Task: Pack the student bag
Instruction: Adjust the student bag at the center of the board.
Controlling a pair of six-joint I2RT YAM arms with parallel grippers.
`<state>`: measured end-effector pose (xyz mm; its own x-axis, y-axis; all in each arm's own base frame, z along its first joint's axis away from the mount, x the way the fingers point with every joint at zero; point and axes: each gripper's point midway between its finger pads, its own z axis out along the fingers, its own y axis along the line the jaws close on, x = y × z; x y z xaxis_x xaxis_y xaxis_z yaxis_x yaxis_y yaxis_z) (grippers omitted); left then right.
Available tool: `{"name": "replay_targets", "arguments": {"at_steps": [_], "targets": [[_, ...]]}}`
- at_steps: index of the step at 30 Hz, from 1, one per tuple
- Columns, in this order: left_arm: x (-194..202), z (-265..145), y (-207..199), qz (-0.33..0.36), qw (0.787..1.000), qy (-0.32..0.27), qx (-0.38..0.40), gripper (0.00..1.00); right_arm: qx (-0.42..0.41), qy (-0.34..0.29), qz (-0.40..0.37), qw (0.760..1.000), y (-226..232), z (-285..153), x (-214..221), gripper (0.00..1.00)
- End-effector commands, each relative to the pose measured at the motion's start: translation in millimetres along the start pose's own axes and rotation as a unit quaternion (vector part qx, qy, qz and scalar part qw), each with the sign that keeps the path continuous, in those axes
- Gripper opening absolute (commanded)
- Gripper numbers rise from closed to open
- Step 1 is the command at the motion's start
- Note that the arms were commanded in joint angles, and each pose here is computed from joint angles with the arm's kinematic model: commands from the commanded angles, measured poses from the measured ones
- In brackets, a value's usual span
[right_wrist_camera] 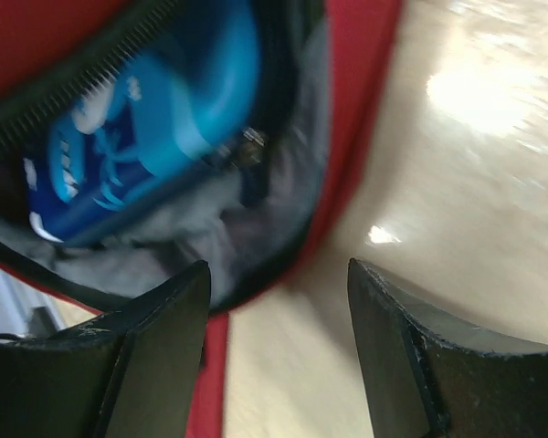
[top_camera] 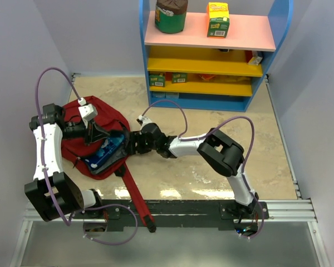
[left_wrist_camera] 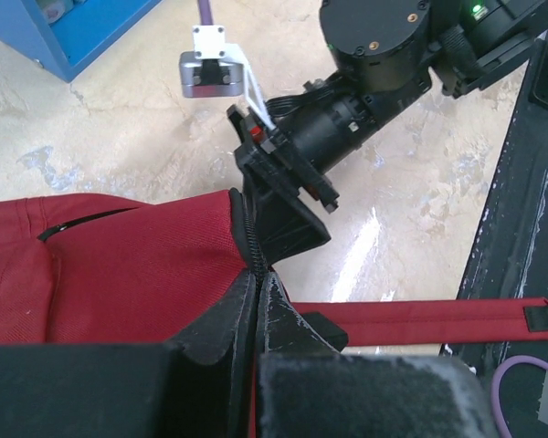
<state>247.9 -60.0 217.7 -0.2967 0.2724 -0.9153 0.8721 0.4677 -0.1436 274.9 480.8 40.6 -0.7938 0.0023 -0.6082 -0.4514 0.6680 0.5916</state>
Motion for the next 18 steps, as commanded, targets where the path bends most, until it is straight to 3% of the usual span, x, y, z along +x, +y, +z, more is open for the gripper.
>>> {"name": "replay_targets", "arguments": {"at_steps": [1,7,10,11,13,18], "targets": [[-3,1,-5,0.024,1.0,-0.006,0.004,0.0,-0.045,0.016,0.043,0.998,20,16,4,0.65],[4,2,-5,0.026,1.0,0.0,0.006,0.0,-0.022,0.024,0.055,0.998,9,27,10,0.58],[5,3,-7,0.025,1.0,-0.003,0.009,0.0,0.007,0.027,0.056,0.998,0,32,11,0.38],[5,4,-7,0.026,1.0,-0.002,0.01,0.0,0.013,0.032,0.057,0.998,-3,31,14,0.2],[7,6,-8,0.03,0.999,0.0,0.015,0.0,0.027,0.024,0.053,0.998,-7,29,10,0.02],[6,21,-20,0.033,0.998,0.007,0.054,0.03,0.068,-0.021,0.045,0.996,-27,-13,-38,0.0]]}}
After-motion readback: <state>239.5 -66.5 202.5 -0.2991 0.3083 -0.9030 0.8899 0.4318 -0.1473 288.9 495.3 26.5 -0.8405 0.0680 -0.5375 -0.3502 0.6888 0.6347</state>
